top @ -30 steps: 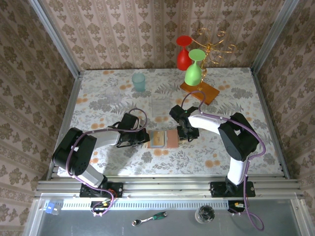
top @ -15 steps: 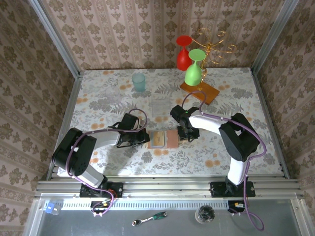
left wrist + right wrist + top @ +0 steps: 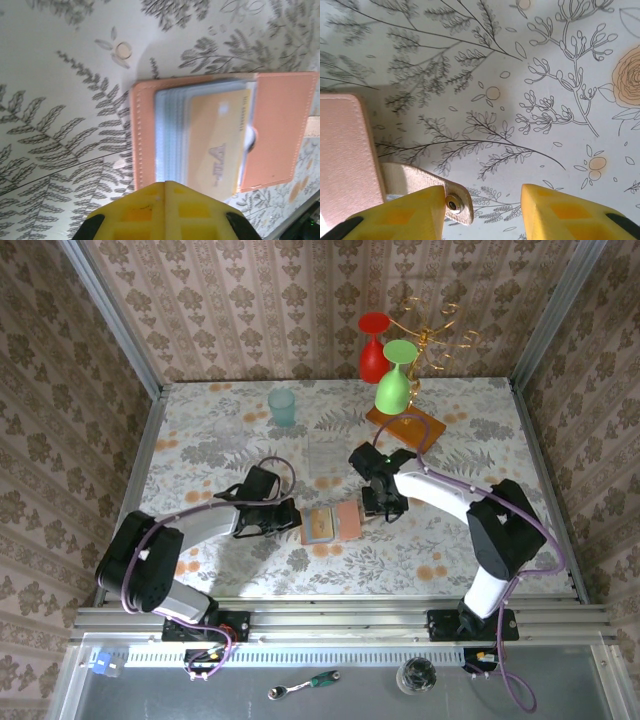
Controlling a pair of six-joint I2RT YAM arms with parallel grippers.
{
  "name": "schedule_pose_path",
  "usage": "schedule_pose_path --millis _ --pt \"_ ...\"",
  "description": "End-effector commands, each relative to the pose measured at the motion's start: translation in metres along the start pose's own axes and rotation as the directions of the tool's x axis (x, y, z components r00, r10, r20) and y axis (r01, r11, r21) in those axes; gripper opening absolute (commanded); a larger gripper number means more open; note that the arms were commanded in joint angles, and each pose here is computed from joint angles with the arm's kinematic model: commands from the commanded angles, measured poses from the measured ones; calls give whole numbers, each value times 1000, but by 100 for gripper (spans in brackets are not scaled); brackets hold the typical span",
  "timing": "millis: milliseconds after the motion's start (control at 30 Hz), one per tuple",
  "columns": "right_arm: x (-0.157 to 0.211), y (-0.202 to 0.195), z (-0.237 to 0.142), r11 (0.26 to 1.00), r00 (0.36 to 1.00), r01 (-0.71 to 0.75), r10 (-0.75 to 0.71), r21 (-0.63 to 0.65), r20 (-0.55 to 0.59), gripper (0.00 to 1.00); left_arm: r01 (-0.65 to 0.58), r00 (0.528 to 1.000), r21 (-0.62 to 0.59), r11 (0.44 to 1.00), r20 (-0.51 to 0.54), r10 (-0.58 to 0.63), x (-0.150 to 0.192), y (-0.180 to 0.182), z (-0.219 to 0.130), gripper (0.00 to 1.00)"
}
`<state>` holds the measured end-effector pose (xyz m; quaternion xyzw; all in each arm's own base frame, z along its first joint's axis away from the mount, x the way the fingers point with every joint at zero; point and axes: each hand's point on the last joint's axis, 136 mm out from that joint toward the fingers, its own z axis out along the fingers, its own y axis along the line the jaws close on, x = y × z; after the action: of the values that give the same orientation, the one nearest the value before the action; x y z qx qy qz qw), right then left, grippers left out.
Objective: Take the credit cards out of the card holder
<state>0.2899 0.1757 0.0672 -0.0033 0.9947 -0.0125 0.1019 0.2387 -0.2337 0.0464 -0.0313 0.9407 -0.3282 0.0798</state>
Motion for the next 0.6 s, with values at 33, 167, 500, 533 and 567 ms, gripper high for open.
schedule_pose_path --millis 33,167,500,533,567 --pt "-2 19 -28 995 1000 13 -12 -98 15 46 -28 1000 1 1000 4 28 -4 -10 -5 0" --pt "-6 39 -38 983 1000 8 -3 -182 25 45 -27 1000 -6 1000 -6 27 -5 -9 -1 0" --pt "-3 78 -21 950 999 11 -25 -311 -40 44 -22 999 -53 998 -46 19 3 5 14 0" --pt "-3 80 -18 951 999 13 -28 -310 -44 44 -21 999 -59 998 -50 18 4 7 16 0" --pt "-3 80 -16 952 999 13 -28 -307 -46 44 -20 999 -66 998 -52 17 4 9 16 0"
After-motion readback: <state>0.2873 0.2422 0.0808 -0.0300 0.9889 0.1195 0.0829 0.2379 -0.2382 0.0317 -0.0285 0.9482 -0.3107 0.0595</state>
